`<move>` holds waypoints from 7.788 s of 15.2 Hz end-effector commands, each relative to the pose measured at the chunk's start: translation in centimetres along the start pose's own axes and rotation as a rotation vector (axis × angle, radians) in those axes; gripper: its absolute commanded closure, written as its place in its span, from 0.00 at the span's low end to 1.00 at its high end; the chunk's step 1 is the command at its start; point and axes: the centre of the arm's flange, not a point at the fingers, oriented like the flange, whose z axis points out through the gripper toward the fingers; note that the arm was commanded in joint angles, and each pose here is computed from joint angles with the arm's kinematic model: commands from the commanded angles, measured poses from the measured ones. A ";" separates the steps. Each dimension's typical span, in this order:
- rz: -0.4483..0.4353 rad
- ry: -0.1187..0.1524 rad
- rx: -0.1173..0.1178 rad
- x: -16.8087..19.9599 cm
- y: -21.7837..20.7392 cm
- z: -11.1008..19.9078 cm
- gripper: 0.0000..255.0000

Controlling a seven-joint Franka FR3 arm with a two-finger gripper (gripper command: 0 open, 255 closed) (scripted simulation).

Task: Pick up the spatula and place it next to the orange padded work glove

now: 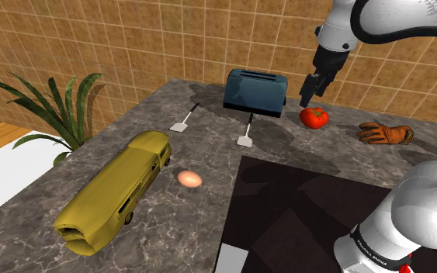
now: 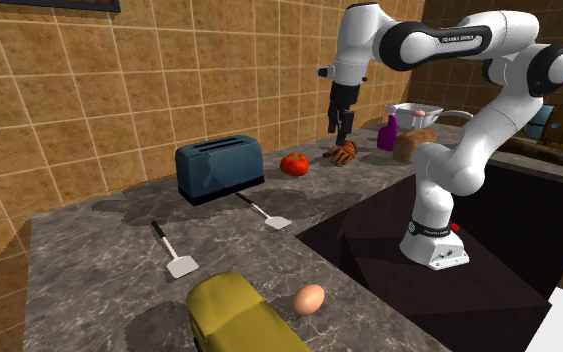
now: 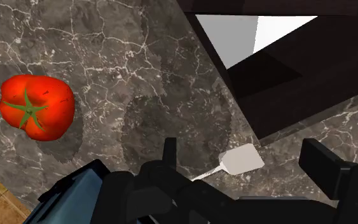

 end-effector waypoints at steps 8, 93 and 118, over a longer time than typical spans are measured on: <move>0.287 -0.019 0.010 6.8 -1.6 6.3 0.00; 1.002 -0.067 0.036 13.0 15.5 11.7 1.00; 1.002 -0.067 0.036 -4.7 33.5 15.6 1.00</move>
